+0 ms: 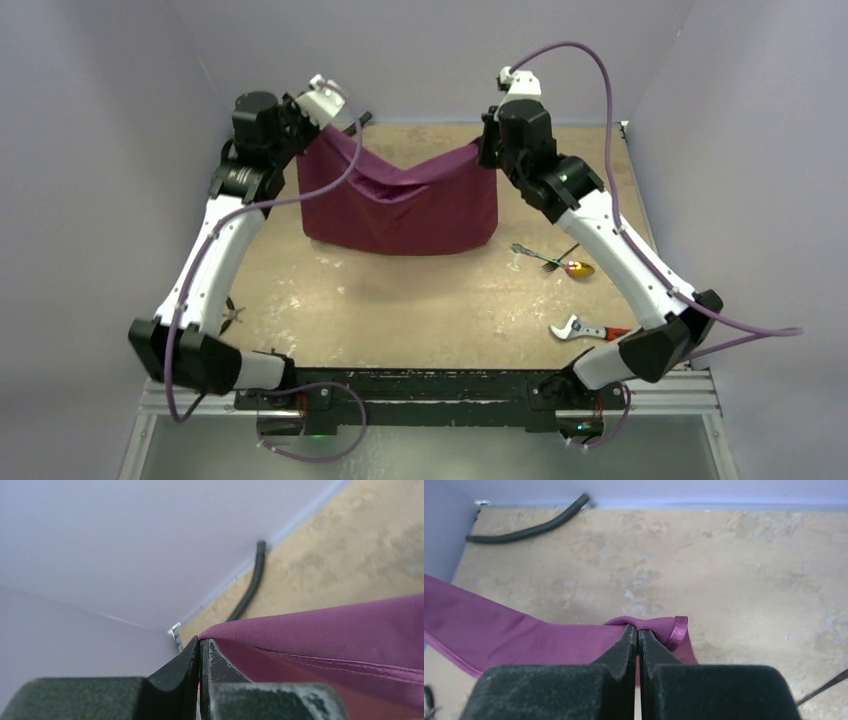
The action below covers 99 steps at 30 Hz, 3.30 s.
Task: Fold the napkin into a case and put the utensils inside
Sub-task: Fold and flatten the napkin at the center of the board, then smooth out the rectangle-folded napkin at the center of the board.
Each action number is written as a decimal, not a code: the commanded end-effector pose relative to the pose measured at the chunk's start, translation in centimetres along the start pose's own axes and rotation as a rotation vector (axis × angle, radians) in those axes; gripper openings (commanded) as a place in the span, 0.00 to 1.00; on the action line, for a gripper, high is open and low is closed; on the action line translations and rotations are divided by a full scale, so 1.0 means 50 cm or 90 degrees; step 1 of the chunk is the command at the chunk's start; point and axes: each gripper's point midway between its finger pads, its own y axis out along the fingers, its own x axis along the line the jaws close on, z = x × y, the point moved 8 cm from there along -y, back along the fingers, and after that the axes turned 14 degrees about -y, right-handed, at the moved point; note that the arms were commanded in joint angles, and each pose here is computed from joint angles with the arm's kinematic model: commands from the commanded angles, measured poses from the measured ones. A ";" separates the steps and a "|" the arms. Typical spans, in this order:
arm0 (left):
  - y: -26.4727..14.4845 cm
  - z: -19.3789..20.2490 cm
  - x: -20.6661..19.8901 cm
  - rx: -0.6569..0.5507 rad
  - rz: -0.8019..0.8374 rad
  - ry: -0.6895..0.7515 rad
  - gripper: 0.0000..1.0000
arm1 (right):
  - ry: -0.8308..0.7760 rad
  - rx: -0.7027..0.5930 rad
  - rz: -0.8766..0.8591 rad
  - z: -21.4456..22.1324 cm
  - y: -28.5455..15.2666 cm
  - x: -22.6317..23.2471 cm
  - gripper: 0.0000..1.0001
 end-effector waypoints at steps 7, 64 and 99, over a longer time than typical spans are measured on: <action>0.189 -0.155 0.102 -0.123 -0.128 -0.053 0.00 | -0.007 -0.096 0.063 -0.124 0.146 -0.068 0.00; -0.030 0.376 -0.200 0.357 0.223 0.014 0.00 | 0.067 0.333 -0.051 0.416 0.052 0.005 0.02; 0.147 0.423 -0.200 0.424 0.095 -0.089 0.62 | 0.161 0.369 -0.105 0.548 0.064 0.014 0.79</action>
